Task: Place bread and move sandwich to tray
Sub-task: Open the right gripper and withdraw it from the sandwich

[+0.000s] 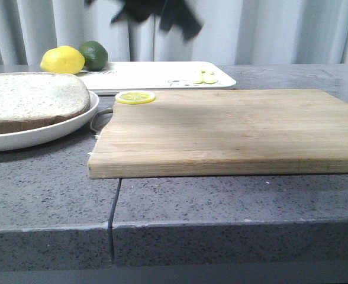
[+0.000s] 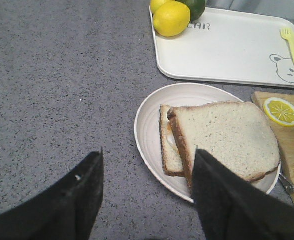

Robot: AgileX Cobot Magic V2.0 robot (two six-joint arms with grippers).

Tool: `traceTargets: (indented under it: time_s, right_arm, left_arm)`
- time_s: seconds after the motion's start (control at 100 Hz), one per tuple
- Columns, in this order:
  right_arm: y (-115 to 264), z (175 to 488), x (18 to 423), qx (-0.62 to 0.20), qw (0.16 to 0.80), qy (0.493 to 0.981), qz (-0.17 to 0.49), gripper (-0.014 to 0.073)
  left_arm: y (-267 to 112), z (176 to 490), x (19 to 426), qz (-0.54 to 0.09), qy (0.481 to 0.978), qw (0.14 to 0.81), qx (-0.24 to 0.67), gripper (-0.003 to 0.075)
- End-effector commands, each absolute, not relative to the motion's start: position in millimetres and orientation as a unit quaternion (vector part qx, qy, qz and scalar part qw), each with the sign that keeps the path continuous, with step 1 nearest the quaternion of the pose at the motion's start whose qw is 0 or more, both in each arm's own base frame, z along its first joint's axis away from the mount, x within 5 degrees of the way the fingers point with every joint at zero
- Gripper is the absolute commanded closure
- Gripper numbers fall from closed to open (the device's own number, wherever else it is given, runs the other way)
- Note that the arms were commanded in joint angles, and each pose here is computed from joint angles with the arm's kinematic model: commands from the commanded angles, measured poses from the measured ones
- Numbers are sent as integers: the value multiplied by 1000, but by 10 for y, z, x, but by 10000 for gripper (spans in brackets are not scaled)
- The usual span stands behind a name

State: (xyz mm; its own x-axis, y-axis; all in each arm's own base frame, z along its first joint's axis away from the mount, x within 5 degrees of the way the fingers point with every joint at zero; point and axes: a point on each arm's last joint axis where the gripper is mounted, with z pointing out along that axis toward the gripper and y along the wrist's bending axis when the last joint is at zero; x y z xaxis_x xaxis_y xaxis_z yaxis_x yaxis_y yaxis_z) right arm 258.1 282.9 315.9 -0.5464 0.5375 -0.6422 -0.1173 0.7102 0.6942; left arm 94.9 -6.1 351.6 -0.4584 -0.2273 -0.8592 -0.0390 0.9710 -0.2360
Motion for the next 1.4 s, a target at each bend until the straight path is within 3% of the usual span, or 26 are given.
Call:
traceTargets:
  time_s: [0.0,0.16,0.33,0.59,0.79,0.98,1.2,1.39]
  right_arm:
    - [2581,3751,2510,60,551,751,359,320]
    - [2262,4136,2344,-27,640,696,325,325]
    - [1798,4275,2198,-43,692,662,284,325]
    - [1038,4022,1987,-31,710,667,226,325]
    - [615,3800,1754,-70,684,707,166,325]
    - [278,3769,1525,-57,662,743,79,326]
    - [140,3800,1205,-42,691,721,42,326]
    - [114,3510,994,-39,709,702,42,326]
  left_arm:
    - [-65,3662,980,-103,825,550,-83,356]
    - [-65,3662,980,-103,825,550,-83,356]
    - [-65,3662,980,-103,825,550,-83,356]
    - [-65,3662,980,-103,825,550,-83,356]
    - [-65,3662,980,-103,825,550,-83,356]
    - [-65,3662,980,-103,825,550,-83,356]
    - [-65,3662,980,-103,825,550,-83,356]
    - [-65,3662,980,-103,825,550,-83,356]
